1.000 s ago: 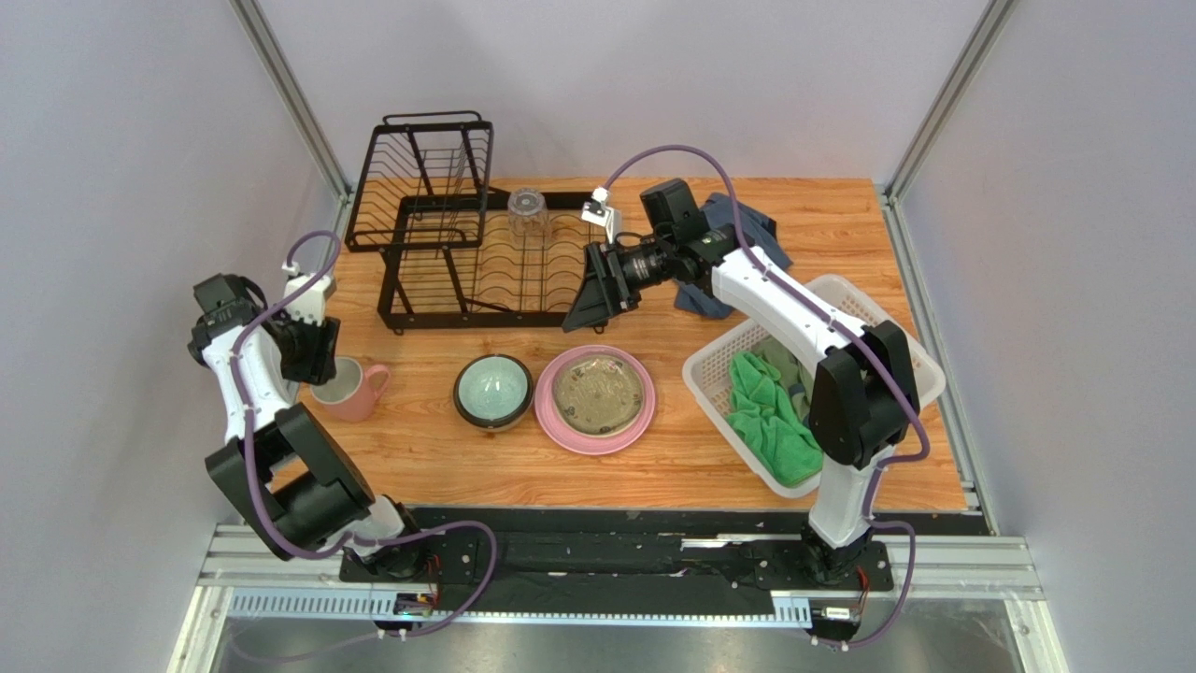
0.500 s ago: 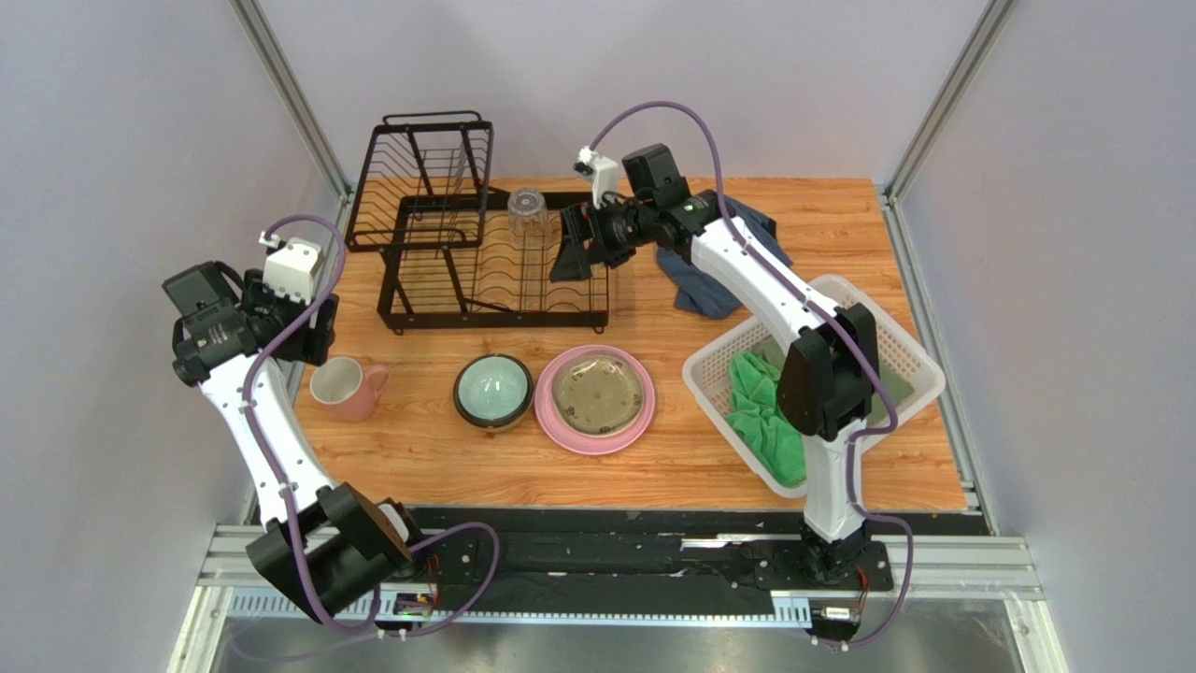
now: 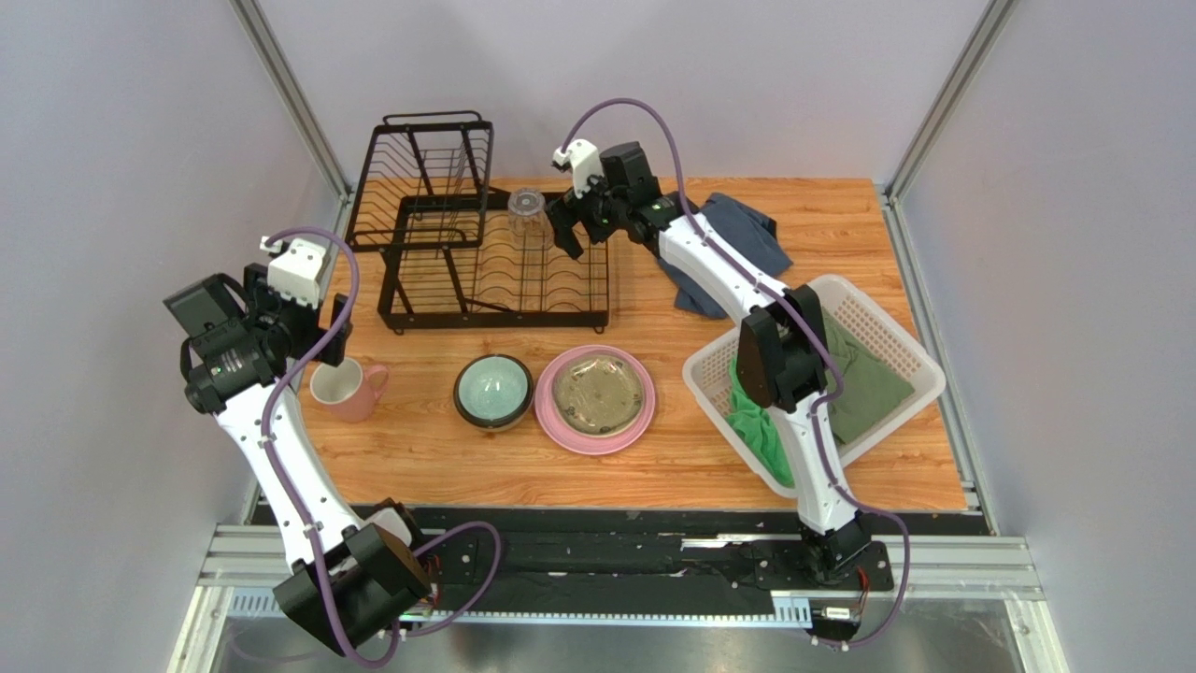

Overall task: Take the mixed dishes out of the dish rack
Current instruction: Pick up the cup from the dish rack.

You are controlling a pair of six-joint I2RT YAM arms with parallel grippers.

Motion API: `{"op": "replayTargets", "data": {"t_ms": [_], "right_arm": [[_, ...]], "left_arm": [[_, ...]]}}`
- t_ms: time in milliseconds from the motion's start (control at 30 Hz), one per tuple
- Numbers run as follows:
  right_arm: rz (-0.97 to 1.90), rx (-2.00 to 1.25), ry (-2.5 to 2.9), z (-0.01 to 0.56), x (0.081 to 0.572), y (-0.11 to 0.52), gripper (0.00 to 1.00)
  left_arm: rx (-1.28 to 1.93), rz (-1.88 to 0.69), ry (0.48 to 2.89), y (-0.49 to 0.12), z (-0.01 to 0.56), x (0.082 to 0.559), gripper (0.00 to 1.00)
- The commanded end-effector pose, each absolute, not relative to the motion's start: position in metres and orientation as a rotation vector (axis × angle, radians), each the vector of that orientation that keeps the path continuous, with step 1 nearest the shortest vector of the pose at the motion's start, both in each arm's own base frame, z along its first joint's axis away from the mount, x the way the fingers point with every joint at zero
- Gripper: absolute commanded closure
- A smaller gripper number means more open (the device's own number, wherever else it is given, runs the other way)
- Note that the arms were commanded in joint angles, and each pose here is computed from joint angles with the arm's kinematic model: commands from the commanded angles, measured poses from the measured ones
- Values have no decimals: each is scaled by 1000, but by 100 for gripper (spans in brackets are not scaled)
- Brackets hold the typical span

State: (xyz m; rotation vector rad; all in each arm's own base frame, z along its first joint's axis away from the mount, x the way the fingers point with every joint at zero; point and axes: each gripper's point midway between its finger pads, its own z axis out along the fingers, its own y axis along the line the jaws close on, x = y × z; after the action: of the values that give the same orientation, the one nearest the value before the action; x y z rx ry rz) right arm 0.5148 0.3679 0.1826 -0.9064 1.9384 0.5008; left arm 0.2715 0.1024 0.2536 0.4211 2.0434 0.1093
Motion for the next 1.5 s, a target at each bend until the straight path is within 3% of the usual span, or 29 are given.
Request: {"op": "replayTargets", "data": {"t_ms": [0, 267, 733, 1467], "right_arm": [[376, -954, 1679, 210, 558, 380, 0], [441, -968, 1563, 184, 579, 409, 0], [480, -994, 1335, 189, 599, 440, 0], [550, -1031, 1249, 165, 595, 466, 0]], "left_arm": [[431, 97, 1976, 97, 265, 275, 8], [403, 127, 2012, 106, 256, 274, 8], [353, 170, 2050, 131, 245, 291, 8], [325, 190, 2035, 146, 257, 308, 8]]}}
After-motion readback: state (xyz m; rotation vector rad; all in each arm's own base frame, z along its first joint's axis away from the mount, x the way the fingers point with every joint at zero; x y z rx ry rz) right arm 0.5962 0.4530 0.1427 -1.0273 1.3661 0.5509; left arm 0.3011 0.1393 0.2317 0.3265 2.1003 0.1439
